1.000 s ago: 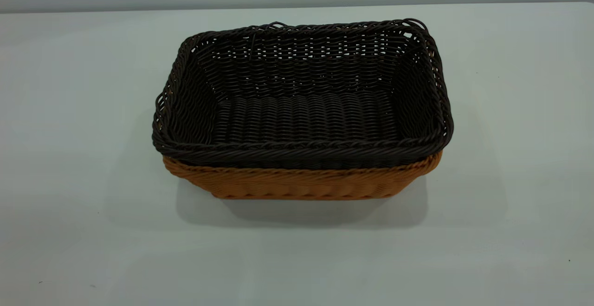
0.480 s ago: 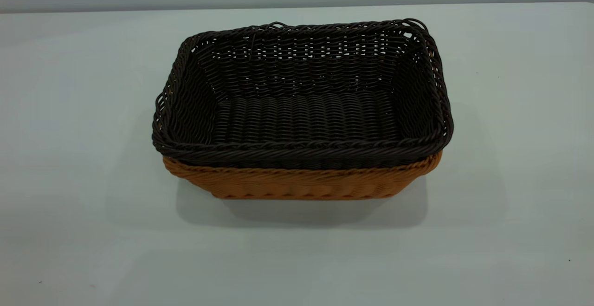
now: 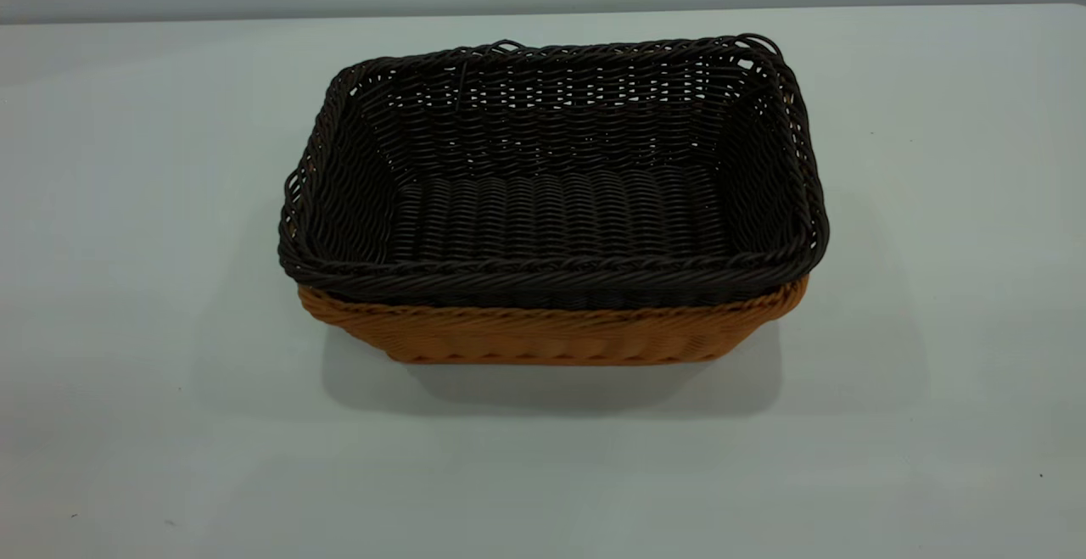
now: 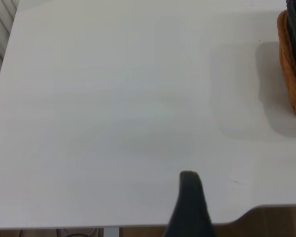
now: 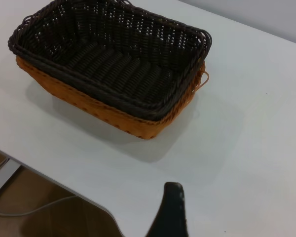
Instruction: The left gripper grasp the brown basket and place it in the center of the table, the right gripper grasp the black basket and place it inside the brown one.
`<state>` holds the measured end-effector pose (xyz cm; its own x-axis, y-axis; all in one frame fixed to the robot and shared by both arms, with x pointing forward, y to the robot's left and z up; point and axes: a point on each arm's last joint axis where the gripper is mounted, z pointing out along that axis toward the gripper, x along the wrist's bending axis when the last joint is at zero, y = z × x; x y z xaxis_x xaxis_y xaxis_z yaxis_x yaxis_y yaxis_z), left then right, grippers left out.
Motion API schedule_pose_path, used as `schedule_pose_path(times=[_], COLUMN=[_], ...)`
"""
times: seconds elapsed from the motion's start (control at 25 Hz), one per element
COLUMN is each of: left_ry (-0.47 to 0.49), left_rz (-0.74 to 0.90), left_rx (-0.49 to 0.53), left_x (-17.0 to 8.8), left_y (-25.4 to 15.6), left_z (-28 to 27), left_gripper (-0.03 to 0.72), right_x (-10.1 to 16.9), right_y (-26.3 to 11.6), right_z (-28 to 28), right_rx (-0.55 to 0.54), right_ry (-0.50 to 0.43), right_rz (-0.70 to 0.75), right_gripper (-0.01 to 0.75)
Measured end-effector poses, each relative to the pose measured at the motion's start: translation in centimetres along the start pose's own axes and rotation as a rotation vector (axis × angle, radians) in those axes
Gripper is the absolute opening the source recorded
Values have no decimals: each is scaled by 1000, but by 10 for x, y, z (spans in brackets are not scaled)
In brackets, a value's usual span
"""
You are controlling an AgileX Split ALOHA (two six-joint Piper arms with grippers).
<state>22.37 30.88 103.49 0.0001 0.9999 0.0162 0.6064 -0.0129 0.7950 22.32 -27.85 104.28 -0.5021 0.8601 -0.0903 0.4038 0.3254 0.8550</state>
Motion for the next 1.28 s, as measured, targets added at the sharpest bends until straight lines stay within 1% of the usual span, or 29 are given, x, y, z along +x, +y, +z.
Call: schedule_pose_path(times=[0.56,0.68,0.76,0.88,1.12,1.28], left_ry=[1,1,1,1,1,1], left_rz=[-2,-2,-2,-2,-2,-2], left_rx=[0,0,0,0,0,0], left_x=[0,0,0,0,0,0], left_y=[0,0,0,0,0,0], left_z=[0,0,0,0,0,0], left_gripper=[519,519,519,519,519,519], right_x=[0,0,0,-2,-15,-20], right_y=[0,1,1,1,-2,-5], right_z=[0,1,2,3,3,1], right_rx=[-1,2,6,21,35,36], right_ry=[-1,-26,-64,-153,-367,-433], right_rz=[0,16,36,82,271,347], right_gripper=[593,593,593,593,593,593])
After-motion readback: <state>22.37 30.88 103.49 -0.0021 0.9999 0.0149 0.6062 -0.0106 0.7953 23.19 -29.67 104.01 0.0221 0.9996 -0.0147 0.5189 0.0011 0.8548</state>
